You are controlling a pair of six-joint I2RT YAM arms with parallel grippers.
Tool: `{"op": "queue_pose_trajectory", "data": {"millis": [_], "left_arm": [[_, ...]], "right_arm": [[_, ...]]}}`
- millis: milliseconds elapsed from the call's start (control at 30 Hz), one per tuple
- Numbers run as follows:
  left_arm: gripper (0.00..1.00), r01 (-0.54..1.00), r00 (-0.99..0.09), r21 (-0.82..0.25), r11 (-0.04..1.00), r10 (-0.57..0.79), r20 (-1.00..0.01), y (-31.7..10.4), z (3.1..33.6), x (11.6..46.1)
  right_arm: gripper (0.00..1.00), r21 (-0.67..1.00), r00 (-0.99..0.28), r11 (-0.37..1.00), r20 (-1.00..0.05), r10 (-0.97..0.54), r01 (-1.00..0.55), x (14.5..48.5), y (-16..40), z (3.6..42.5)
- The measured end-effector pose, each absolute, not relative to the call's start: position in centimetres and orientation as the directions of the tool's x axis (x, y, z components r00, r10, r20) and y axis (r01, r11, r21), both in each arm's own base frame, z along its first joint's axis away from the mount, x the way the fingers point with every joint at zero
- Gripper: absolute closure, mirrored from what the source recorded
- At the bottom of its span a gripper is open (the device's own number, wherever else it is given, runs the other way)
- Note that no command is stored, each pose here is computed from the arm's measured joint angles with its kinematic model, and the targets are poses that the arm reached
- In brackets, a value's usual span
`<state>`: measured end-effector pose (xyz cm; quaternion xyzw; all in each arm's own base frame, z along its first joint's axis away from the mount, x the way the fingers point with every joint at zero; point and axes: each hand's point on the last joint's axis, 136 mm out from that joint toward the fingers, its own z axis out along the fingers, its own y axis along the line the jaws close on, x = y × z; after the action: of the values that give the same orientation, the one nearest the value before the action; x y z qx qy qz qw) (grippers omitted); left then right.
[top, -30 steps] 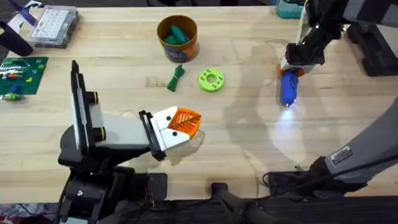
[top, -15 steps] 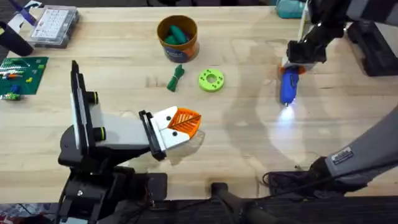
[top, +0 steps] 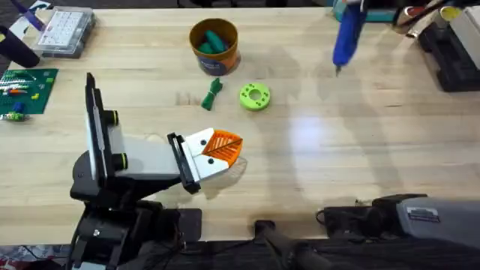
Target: Pick up the gripper from the table and insert it into the empty holder that is missing its gripper. Then pick up a screw, insert it into the mounting hole, and use the screwdriver to tighten it. Finally, clean up the table by picking up the vegetable and placing it into the bucket.
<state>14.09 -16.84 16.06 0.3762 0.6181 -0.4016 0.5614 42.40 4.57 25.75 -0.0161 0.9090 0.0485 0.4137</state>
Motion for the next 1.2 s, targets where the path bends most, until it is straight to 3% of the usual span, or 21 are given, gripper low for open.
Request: {"op": "queue_pose_trajectory", "data": {"millis": [267,667,900,1200], "left_arm": [[0.991,0.916,-0.087,-0.074,0.394,0.014,-0.996,-16.8,16.1,14.1],[0.991,0.916,-0.087,-0.074,0.394,0.014,-0.996,-16.8,16.1,14.1],[0.991,0.916,-0.087,-0.074,0.395,0.014,-0.996,-16.8,16.1,14.1],[0.991,0.916,-0.087,-0.074,0.395,0.014,-0.996,-16.8,16.1,14.1]], "right_arm": [[0.975,0.126,-0.37,0.941,-0.929,0.002,-0.313,41.4,10.9,35.8],[0.975,0.085,-0.067,0.691,-0.996,0.052,-0.718,37.4,20.1,44.5],[0.975,-0.005,0.078,0.487,-0.988,0.13,-0.873,33.3,23.6,48.9],[0.975,-0.096,0.146,0.265,-0.974,0.175,-0.959,28.1,27.1,50.5]]}}
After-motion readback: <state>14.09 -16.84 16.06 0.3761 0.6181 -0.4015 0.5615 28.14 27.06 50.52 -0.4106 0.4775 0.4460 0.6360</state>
